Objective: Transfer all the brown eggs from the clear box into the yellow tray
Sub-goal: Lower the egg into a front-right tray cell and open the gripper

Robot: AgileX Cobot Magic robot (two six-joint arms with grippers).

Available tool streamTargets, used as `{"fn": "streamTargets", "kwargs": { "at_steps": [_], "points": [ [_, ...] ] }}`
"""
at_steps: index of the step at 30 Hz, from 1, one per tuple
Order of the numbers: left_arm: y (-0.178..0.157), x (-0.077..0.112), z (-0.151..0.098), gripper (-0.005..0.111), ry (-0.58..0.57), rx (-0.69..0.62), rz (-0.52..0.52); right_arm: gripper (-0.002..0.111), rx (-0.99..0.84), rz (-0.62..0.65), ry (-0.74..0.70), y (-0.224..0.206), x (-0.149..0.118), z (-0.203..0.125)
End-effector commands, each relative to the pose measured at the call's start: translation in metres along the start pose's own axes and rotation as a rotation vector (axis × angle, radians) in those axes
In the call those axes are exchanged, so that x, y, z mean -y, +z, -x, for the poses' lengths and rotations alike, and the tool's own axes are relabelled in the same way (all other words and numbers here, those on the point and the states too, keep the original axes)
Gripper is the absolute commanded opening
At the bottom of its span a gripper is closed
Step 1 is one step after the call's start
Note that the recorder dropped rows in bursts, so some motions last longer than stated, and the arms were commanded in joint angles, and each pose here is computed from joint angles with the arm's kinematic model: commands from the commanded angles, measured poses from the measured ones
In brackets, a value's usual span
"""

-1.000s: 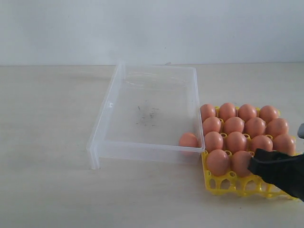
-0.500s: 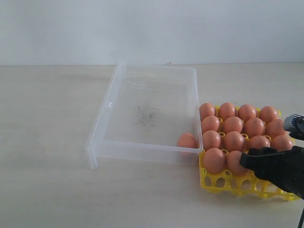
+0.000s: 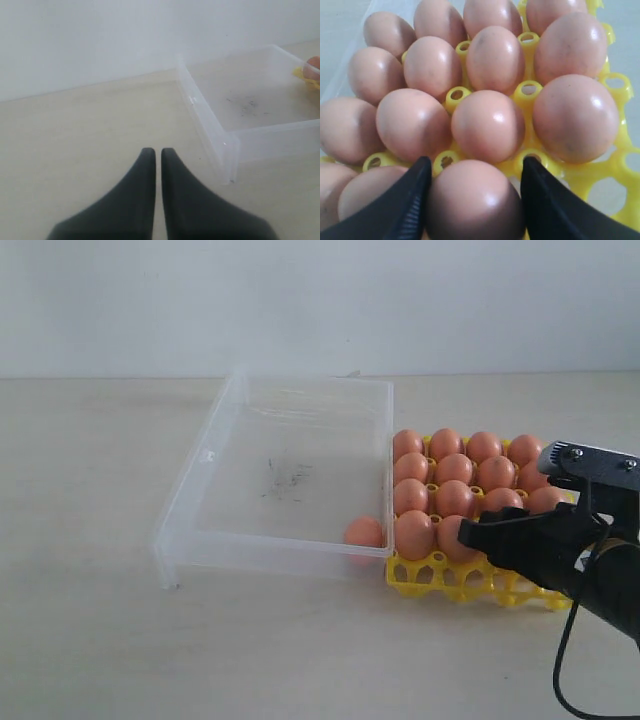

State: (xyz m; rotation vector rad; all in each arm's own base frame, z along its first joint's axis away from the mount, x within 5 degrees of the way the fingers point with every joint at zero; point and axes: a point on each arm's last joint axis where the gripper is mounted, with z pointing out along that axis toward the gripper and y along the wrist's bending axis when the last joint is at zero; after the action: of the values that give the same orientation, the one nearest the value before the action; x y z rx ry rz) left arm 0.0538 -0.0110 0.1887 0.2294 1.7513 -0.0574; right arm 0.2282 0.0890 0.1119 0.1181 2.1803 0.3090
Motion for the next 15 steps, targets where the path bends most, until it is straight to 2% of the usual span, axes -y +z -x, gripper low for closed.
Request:
{"fn": "streamTargets", "kwargs": {
  "at_steps": [1,6,8,10,15],
  "points": [
    [0.0001,0.0003,-0.0009,0.004,0.003,0.002,-0.005,0.000,-0.100,-0.008,-0.036,0.0028,0.0044,-0.0165],
    [0.0001,0.0003,-0.0009,0.004,0.003,0.002,-0.005,0.000,-0.107,0.010,-0.039,0.0004,0.0045,-0.0199],
    [0.0001,0.0003,-0.0009,0.004,0.003,0.002,-0.005,0.004,-0.115,0.033,-0.064,0.0002,0.0026,-0.0207],
    [0.0001,0.0003,-0.0009,0.004,0.003,0.002,-0.005,0.014,-0.108,0.045,-0.075,0.0003,0.0015,-0.0201],
    [0.0001,0.0003,-0.0009,0.004,0.003,0.002,-0.005,0.049,-0.101,0.051,-0.070,0.0003,0.0009,-0.0195]
  ]
}}
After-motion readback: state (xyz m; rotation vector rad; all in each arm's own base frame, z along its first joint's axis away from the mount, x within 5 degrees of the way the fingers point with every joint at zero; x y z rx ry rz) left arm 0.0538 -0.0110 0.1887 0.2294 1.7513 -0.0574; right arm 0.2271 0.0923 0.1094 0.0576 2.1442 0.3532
